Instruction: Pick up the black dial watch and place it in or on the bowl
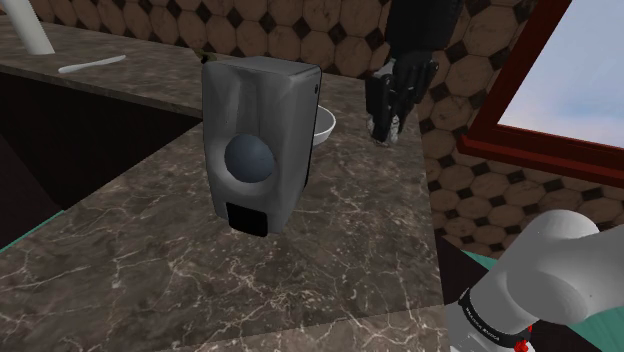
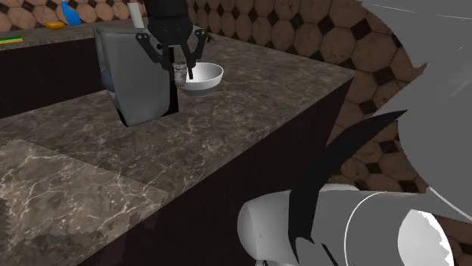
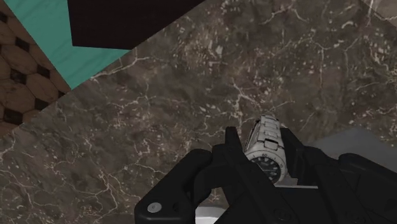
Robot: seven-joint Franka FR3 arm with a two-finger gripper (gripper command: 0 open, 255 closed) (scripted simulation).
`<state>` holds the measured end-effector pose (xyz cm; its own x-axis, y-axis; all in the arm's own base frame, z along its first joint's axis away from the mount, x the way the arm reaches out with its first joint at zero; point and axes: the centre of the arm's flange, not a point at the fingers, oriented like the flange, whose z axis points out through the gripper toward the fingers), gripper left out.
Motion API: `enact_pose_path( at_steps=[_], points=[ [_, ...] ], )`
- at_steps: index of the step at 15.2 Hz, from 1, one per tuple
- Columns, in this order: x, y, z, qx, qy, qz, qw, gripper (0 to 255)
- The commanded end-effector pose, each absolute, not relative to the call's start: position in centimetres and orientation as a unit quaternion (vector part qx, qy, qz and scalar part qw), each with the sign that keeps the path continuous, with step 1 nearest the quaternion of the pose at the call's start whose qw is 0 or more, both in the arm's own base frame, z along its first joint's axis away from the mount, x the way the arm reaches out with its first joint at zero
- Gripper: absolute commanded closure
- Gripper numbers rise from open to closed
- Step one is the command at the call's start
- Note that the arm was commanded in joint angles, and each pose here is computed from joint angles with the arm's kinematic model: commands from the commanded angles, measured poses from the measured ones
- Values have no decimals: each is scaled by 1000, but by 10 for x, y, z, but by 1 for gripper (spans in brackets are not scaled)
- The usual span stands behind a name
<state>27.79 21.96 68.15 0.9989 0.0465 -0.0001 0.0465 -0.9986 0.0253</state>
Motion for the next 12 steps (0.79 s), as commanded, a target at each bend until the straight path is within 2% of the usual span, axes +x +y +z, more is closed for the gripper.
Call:
enact_pose_path(
  at_steps=[1, 12],
  points=[
    [301, 216, 681, 1000, 23, 0, 13, 255],
    [446, 203, 681, 1000, 23, 0, 13, 255]
  ],
)
